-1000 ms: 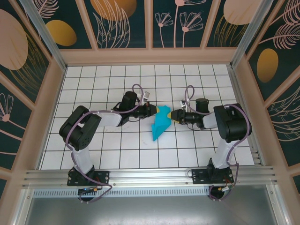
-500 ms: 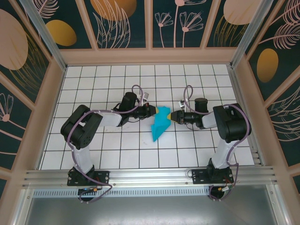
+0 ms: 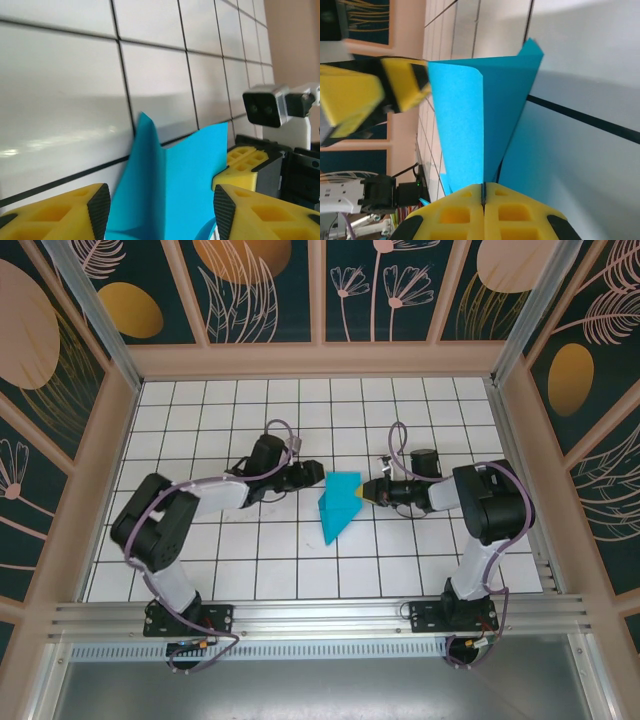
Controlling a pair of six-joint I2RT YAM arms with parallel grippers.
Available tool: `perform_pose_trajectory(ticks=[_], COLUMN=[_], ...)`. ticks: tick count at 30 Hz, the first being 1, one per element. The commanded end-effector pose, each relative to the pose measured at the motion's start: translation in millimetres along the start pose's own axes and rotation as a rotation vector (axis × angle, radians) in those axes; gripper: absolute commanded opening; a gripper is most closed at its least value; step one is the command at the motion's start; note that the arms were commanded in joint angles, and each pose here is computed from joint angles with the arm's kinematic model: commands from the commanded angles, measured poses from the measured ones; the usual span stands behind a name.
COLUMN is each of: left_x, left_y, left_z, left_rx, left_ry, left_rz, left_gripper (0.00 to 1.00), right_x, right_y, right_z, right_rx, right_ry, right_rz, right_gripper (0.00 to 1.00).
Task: Fold a paper plane with a square sheet of paper (fold left side to right side)
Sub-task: Fold the wing for the fifth time at the center of the table.
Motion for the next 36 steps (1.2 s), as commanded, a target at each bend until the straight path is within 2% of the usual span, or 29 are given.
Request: perform_pose_trajectory(ticks=[1, 4, 7, 14, 22, 30, 36], left_x=[4, -9, -22, -45, -43, -52, -50], left_y=[-1, -15, -34, -74, -102, -112, -114], left_z=[-35, -55, -63, -50, -23, -2, 13], left_rx=[-0.107, -0.121, -0.082, 0.033, 0.083, 0.099, 0.090], left_ry=[0.172, 0.180, 0.148, 0.107, 0.297, 0.348, 0.450], left_rz=[0.090, 0.167, 0.213, 0.295, 0.413, 0.492, 0.548], left_gripper=[0.60, 0.60, 0.60, 0.60, 0.63, 0.64, 0.65], right_x=[8, 13, 25, 43, 50, 51, 51], right_y=[7, 10, 14, 24, 27, 27, 27], right_z=[-1, -3, -1, 13, 22, 27, 30], right_rx=[-0.009, -0.012, -0.004, 0.034, 0.048, 0.068, 0.078], right_ry=[-0.054, -0.068, -0.077, -0.131, -0.175, -0.190, -0.202], right_rz=[0.051, 0.085, 0.074, 0.092, 0.133, 0.140, 0.145], right_gripper=[0.03, 0.02, 0.03, 0.03, 0.04, 0.04, 0.04])
Point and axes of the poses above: each hand's point on the last joint's axis, 136 mm out from that joint toward the fingers, its own z axis out along the fingers, its own x axis along the line the jaws close on, y = z × x, the point moved 9 cm from there along -z, back along the fingers, and after that the axes turned 6 degrees about -z, right-handed, at the moved point
